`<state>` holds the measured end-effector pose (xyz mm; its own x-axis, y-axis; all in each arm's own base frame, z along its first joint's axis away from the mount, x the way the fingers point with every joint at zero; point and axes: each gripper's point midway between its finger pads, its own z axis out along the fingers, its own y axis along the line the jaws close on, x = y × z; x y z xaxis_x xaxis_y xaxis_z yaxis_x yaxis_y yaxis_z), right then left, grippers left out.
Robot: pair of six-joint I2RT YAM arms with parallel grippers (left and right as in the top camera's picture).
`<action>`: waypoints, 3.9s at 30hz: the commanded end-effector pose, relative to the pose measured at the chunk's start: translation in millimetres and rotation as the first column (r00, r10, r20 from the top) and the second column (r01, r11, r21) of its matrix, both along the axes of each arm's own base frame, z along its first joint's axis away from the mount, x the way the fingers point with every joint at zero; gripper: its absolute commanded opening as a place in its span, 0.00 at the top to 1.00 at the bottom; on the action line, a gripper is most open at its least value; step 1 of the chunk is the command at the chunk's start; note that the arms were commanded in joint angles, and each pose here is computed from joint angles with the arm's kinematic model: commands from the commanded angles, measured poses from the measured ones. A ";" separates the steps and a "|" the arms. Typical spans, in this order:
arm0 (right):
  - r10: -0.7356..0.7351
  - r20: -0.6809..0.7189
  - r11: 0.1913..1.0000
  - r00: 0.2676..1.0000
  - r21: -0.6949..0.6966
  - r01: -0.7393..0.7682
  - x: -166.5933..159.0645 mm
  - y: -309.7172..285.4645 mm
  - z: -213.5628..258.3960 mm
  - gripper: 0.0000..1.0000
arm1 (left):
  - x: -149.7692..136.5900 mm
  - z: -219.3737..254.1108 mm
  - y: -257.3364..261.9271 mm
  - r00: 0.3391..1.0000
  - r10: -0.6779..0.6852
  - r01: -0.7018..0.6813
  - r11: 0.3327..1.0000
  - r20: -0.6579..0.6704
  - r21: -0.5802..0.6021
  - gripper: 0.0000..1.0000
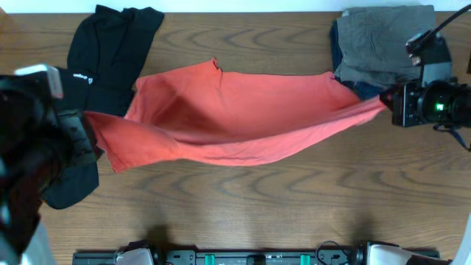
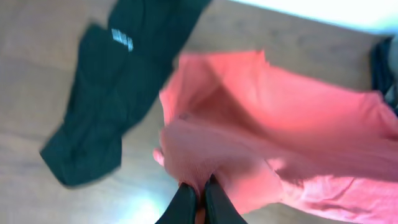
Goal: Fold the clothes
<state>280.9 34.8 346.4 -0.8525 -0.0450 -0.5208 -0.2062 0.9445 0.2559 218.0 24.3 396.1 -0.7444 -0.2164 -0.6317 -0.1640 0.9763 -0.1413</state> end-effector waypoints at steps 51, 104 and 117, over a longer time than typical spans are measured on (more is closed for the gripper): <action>-0.192 -0.235 0.981 0.953 -0.088 0.175 90.1 -51.5 -258.6 0.99 | 141.6 -273.0 53.5 0.937 0.118 -0.124 0.992 -0.328 0.003 0.94; -0.010 -0.054 0.991 0.998 -0.132 0.003 157.4 6.5 -149.5 0.31 | 292.3 -273.6 -15.4 0.974 -0.212 0.214 0.977 -0.083 0.011 0.02; -0.004 -0.067 0.991 0.998 -0.132 -0.005 154.2 9.4 -151.0 0.32 | 299.6 -350.7 -24.1 0.924 -0.322 0.347 0.933 -0.207 0.095 0.00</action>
